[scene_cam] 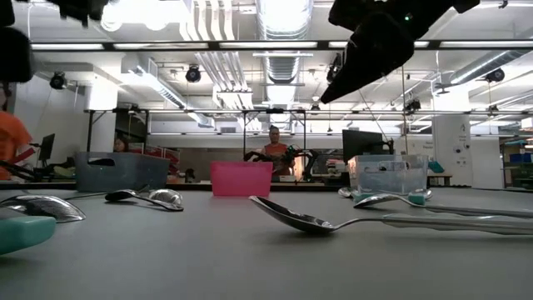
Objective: Sort silverware by color (type)
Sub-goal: Put the blue patterned spoon into the black bin
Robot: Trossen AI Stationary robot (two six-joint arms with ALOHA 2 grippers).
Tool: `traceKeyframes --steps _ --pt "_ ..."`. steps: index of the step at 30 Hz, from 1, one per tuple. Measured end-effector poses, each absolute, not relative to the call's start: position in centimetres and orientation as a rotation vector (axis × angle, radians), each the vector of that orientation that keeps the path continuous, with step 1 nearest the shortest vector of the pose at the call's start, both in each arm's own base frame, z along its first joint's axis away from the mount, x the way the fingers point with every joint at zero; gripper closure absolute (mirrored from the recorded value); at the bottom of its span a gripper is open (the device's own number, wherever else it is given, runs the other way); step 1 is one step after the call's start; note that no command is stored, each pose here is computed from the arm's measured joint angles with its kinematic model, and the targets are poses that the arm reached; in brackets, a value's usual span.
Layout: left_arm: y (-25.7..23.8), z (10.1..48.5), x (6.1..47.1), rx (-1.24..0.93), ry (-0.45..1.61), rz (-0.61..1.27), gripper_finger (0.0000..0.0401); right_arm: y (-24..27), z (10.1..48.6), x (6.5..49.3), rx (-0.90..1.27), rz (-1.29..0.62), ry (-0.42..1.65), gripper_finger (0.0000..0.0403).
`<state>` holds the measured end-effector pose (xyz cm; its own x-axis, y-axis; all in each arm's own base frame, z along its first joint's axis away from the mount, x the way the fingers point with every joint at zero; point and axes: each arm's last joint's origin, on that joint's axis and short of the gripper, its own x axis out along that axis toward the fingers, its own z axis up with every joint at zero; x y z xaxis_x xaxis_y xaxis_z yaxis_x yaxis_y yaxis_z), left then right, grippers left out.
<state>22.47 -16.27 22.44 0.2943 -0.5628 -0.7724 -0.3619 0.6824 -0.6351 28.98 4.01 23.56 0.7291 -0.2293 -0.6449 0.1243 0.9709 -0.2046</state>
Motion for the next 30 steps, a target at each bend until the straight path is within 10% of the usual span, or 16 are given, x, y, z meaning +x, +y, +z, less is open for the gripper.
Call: traceKeyframes --steps 12,30 --pt "-17.0 25.5 23.9 -0.318 1.500 -0.081 0.0401 6.3 23.8 29.2 -0.182 -0.112 0.607 0.0344" --pt "-16.5 23.9 23.6 -0.206 1.487 -0.017 0.0401 4.1 27.6 27.8 -0.326 -0.140 0.358 0.0344"
